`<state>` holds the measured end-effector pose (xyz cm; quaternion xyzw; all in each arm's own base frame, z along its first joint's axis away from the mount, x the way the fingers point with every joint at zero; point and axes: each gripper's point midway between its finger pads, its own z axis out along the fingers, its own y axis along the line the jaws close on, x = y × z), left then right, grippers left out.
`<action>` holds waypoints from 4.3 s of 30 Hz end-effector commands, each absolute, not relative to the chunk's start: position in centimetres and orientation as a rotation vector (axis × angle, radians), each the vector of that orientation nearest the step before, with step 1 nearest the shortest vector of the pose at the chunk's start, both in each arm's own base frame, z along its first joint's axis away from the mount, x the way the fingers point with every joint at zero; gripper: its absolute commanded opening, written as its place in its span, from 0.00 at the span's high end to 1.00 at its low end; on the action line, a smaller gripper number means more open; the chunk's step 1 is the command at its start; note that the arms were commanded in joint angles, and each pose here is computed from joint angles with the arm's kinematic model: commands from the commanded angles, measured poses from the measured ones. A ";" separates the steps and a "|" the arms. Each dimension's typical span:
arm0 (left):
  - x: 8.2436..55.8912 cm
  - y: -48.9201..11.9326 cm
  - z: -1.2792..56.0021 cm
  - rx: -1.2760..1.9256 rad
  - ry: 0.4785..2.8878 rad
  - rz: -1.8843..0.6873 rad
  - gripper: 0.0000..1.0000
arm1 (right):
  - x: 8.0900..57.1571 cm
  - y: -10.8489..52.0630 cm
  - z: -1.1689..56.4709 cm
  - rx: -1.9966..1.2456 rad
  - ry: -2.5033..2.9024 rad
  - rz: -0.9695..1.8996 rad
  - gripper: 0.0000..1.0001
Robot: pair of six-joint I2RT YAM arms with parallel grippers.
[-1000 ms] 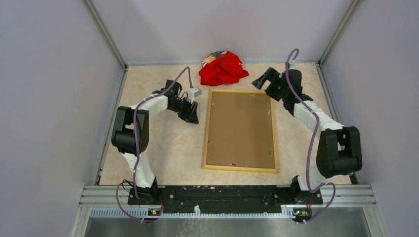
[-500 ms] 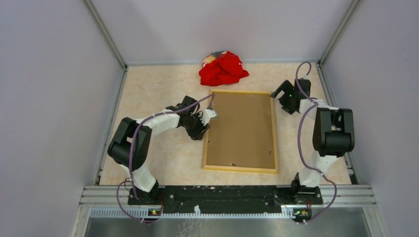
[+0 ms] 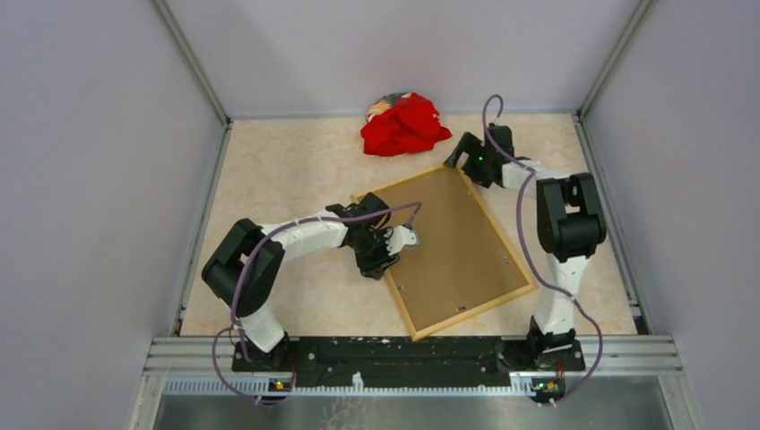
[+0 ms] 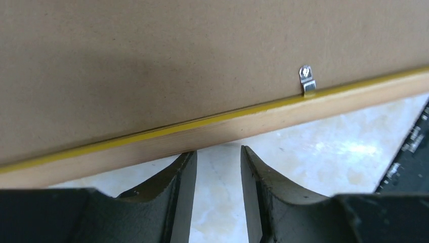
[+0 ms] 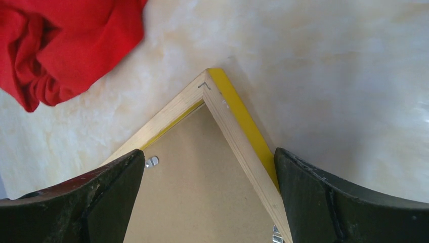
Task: Put the photo into the frame
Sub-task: Adjust the photo frame at the center of the board, then install the photo frame at the center of the board.
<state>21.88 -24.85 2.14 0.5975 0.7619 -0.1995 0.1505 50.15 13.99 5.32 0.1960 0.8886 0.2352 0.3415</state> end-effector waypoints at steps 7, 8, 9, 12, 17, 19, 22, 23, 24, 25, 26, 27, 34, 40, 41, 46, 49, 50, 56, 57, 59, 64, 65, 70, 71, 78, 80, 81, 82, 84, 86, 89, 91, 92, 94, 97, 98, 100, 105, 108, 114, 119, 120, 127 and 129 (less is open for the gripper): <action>18.6 -24.7 1.3 1.787 2.216 -0.693 0.53 | 44.6 29.7 4.3 0.110 2.518 0.905 0.02; 18.6 -24.6 1.2 1.784 2.218 -0.687 0.53 | 44.2 31.1 4.2 0.072 2.523 0.922 0.02; 18.6 -24.5 1.1 1.779 2.222 -0.683 0.53 | 43.9 32.3 4.2 0.043 2.527 0.935 0.02; 18.6 -24.3 1.2 1.770 2.213 -0.669 0.53 | 43.1 35.8 4.0 -0.049 2.542 0.973 0.02; 18.5 -23.9 1.1 1.767 2.220 -0.653 0.52 | 41.8 40.7 3.9 -0.229 2.556 0.983 0.02; 18.6 -23.8 1.0 1.762 2.228 -0.646 0.51 | 41.7 41.7 4.5 -0.253 2.537 1.019 0.02; 19.0 -23.8 1.0 1.754 2.229 -0.638 0.51 | 41.8 42.8 6.6 -0.290 2.492 1.099 0.02; 19.2 -23.8 1.0 1.752 2.230 -0.638 0.51 | 42.0 43.0 7.5 -0.310 2.478 1.108 0.02; 19.4 -24.0 1.1 1.749 2.225 -0.644 0.52 | 42.0 42.9 8.2 -0.331 2.489 1.078 0.02; 19.6 -24.1 1.3 1.745 2.220 -0.652 0.51 | 42.8 42.8 9.3 -0.351 2.463 1.027 0.02; 19.7 -24.3 1.6 1.740 2.217 -0.666 0.51 | 43.1 42.1 10.1 -0.354 2.477 0.956 0.02; 19.9 -24.5 2.0 1.736 2.216 -0.687 0.50 | 43.6 41.5 11.3 -0.353 2.460 0.893 0.01; 20.7 -23.8 7.2 1.730 2.195 -0.853 0.06 | 45.2 30.1 15.2 -0.037 2.397 0.671 0.01; 22.0 -21.9 11.8 1.673 2.150 -0.970 0.02 | 41.0 20.8 16.8 0.186 2.338 0.558 0.01; 22.8 -21.6 12.3 1.659 2.135 -0.951 0.02 | 39.9 19.6 17.2 0.207 2.327 0.541 0.01; 32.9 -17.2 14.2 1.342 2.172 -0.650 0.06 | 34.7 13.9 15.8 0.365 2.317 0.485 0.01; 39.9 -13.1 14.2 1.089 2.237 -0.505 0.14 | 32.0 11.4 14.0 0.462 2.316 0.485 0.01; 41.9 -11.7 14.2 1.005 2.257 -0.464 0.16 | 31.3 10.9 13.3 0.484 2.316 0.485 0.01; 46.7 -9.0 11.5 0.790 2.327 -0.524 0.26 | 29.0 9.2 9.9 0.589 2.358 0.485 0.01; 46.7 -9.2 10.8 0.788 2.334 -0.543 0.27 | 28.7 9.0 9.2 0.603 2.363 0.486 0.01; 47.0 -9.2 9.3 0.775 2.344 -0.544 0.31 | 28.6 8.8 8.4 0.628 2.364 0.494 0.01; 46.9 -8.7 6.1 0.768 2.416 -0.534 0.49 | 28.9 9.2 6.7 0.679 2.380 0.569 0.01; 46.9 -8.7 5.9 0.770 2.417 -0.537 0.50 | 29.0 9.3 6.5 0.684 2.382 0.583 0.01; 46.1 -9.5 5.2 0.810 2.405 -0.586 0.56 | 30.6 9.5 6.1 0.702 2.364 0.627 0.01; 45.5 -10.0 4.9 0.842 2.406 -0.605 0.57 | 31.0 9.6 6.1 0.705 2.362 0.642 0.01; 40.2 -12.1 1.6 1.074 2.466 -0.678 0.75 | 34.0 9.5 5.2 0.734 2.382 0.742 0.01; 38.7 -12.4 1.4 1.125 2.463 -0.719 0.81 | 34.6 9.7 5.2 0.731 2.382 0.765 0.01; 38.0 -12.6 1.5 1.156 2.453 -0.737 0.82 | 34.8 9.9 5.2 0.731 2.381 0.775 0.01; 37.1 -12.8 1.6 1.188 2.446 -0.753 0.83 | 35.1 9.9 5.3 0.735 2.378 0.779 0.01; 35.3 -13.1 1.8 1.256 2.431 -0.776 0.85 | 35.8 9.9 5.5 0.733 2.373 0.787 0.01; 33.0 -13.5 2.1 1.332 2.423 -0.813 0.87 | 36.3 9.9 5.5 0.732 2.379 0.793 0.01; 29.2 -14.1 2.2 1.464 2.410 -0.853 0.87 | 37.0 10.0 5.1 0.719 2.405 0.789 0.01; 26.8 -14.5 2.3 1.545 2.398 -0.880 0.87 | 37.3 10.0 5.0 0.714 2.416 0.785 0.01; 25.8 -14.7 2.3 1.579 2.390 -0.893 0.87 | 37.5 10.0 4.9 0.712 2.417 0.787 0.01; 23.8 -15.1 2.6 1.642 2.369 -0.927 0.86 | 37.9 10.2 4.9 0.713 2.417 0.798 0.01; 21.3 -15.9 2.9 1.710 2.337 -0.993 0.85 | 38.6 10.2 5.0 0.699 2.427 0.799 0.01; 20.8 -16.1 2.9 1.717 2.335 -1.005 0.85 | 38.8 10.2 5.0 0.692 2.437 0.792 0.01; 20.7 -16.2 2.8 1.695 2.353 -1.002 0.85 | 39.2 9.9 5.3 0.683 2.449 0.762 0.01; 24.1 -14.7 4.9 1.498 2.380 -0.971 0.79 | 39.2 7.2 7.7 0.694 2.399 0.556 0.01; 27.9 -12.7 6.9 1.292 2.382 -0.922 0.68 | 38.8 5.3 11.2 0.691 2.293 0.447 0.01; 33.3 -11.6 7.9 0.928 2.440 -0.958 0.38 | 38.4 7.6 16.2 0.572 2.151 0.516 0.03; 35.5 -12.6 7.0 0.798 2.468 -1.049 0.38 | 37.2 17.4 16.7 0.267 2.215 0.659 0.08; 35.7 -12.7 6.5 0.783 2.481 -1.059 0.39 | 36.8 19.4 16.5 0.213 2.222 0.688 0.09; 36.0 -12.9 4.9 0.734 2.511 -1.091 0.49 | 34.2 30.0 14.6 -0.064 2.248 0.932 0.18; 36.0 -13.0 4.7 0.725 2.515 -1.101 0.57 | 33.7 32.5 14.1 -0.117 2.250 0.982 0.19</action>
